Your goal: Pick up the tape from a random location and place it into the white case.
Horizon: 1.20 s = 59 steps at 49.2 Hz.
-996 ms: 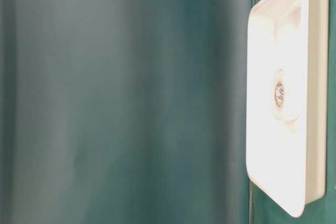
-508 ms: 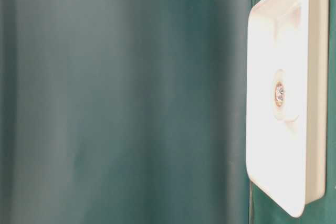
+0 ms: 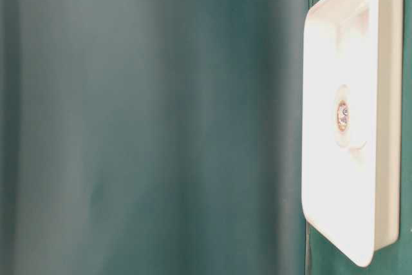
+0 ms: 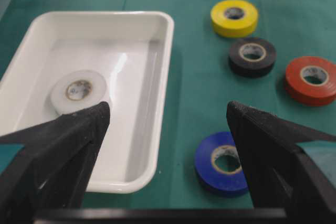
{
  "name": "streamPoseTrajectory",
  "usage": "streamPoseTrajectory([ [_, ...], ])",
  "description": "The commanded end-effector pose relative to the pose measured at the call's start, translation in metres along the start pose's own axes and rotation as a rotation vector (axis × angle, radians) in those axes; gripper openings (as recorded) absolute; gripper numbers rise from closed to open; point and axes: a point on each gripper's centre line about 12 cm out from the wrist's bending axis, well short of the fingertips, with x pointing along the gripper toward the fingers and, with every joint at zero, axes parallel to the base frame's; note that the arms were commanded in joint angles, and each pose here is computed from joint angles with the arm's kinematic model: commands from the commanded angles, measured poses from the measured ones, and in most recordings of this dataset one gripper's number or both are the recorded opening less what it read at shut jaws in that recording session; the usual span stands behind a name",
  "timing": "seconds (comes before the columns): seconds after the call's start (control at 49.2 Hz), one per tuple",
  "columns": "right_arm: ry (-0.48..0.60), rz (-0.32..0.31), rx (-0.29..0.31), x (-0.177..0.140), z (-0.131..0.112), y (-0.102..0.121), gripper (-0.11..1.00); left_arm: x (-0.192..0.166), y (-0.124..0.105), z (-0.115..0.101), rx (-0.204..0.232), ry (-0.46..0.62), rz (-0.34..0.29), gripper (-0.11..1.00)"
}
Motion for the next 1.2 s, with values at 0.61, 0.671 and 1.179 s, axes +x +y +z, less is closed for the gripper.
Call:
streamPoseTrajectory([
  [0.61, 0.079, 0.183, -0.009, 0.000, -0.007, 0.040, 0.91, 0.000, 0.001, 0.005, -0.003, -0.015, 0.003, 0.98],
  [0.671, 0.079, 0.183, -0.011, 0.000, -0.007, 0.040, 0.91, 0.001, 0.001, 0.005, -0.004, -0.013, 0.004, 0.98],
  [1.179, 0.046, 0.188, -0.012, 0.033, 0.011, 0.048, 0.91, 0.000, 0.001, 0.006, -0.005, -0.018, 0.003, 0.98],
])
